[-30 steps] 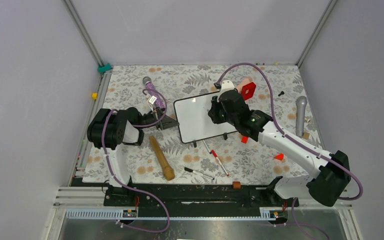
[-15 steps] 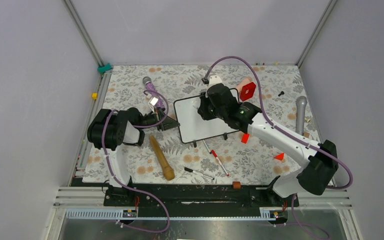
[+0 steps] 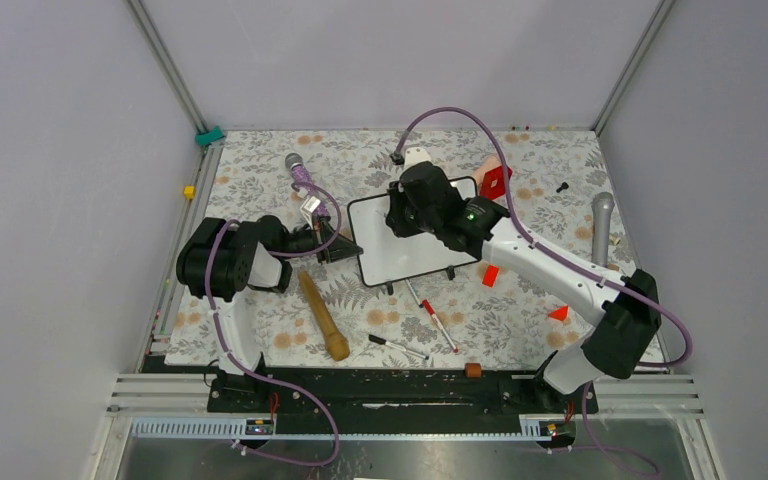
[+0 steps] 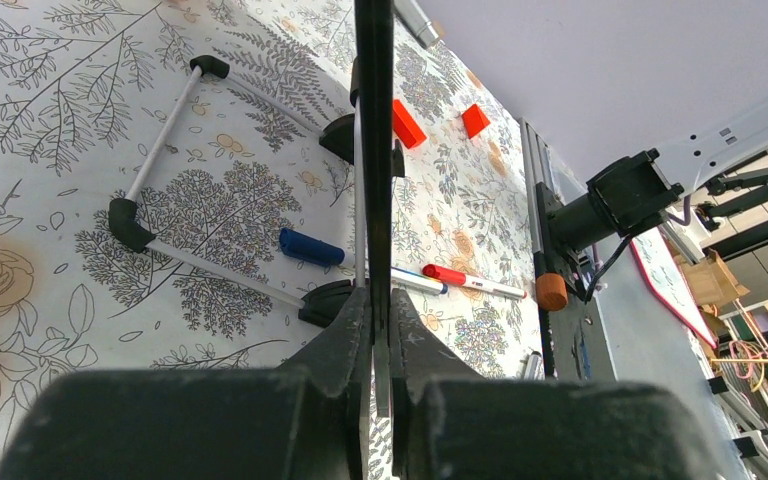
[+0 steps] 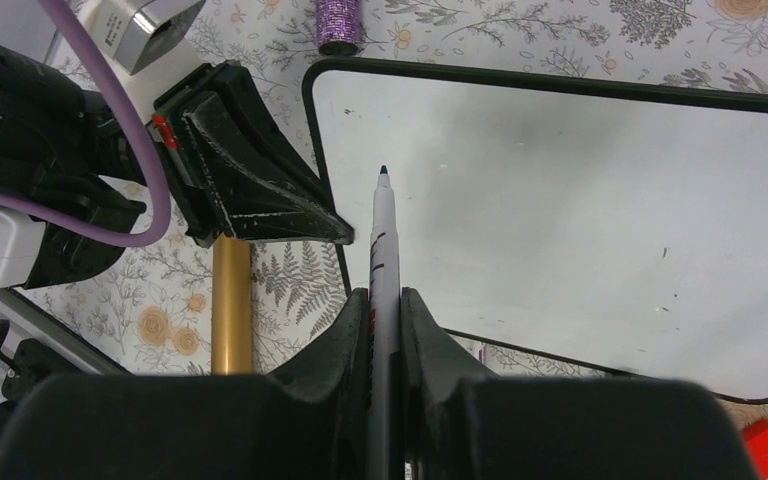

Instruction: Write a sentence on the whiteboard

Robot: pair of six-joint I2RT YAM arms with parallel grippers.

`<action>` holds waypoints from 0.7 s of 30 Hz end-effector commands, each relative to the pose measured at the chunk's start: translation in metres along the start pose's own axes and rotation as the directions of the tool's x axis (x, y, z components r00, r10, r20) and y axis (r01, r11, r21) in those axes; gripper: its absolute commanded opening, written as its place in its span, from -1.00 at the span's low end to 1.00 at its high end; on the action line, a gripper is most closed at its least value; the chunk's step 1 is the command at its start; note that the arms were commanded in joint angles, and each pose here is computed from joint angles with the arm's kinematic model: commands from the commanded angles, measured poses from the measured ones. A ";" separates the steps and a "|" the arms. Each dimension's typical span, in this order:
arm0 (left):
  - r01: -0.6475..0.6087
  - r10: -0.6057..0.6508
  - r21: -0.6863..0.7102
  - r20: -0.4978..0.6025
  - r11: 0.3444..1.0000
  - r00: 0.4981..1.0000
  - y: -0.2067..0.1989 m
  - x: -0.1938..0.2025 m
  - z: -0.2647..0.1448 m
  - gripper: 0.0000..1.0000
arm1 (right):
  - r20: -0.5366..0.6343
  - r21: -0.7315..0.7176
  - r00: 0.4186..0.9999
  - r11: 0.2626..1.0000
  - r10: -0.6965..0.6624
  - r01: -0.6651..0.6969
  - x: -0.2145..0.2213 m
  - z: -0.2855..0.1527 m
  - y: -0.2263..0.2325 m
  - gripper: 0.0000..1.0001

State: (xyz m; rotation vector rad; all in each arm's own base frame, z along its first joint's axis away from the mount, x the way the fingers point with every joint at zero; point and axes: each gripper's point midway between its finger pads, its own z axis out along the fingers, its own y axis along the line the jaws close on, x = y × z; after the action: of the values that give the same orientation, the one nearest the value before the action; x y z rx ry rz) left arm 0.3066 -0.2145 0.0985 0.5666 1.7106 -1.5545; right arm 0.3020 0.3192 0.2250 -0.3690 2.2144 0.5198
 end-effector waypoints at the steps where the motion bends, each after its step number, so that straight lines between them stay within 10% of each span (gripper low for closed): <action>1: -0.112 0.111 0.015 0.016 0.994 0.994 -0.008 -0.009 -0.001 -1.00 | 0.028 -0.015 0.999 1.000 -0.017 0.018 -0.014 -0.006 0.013 -1.00; 21: -0.109 0.109 0.020 0.012 0.994 0.994 -0.009 -0.008 -0.001 -1.00 | 0.031 0.056 0.998 0.997 -0.061 0.060 -0.015 0.011 0.031 -1.00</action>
State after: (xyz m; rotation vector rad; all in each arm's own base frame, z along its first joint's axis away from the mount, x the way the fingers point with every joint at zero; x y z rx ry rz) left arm 0.3059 -0.2143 0.0988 0.5674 1.7105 -1.5516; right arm 0.2978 0.3492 0.2250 -0.4252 2.2137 0.4787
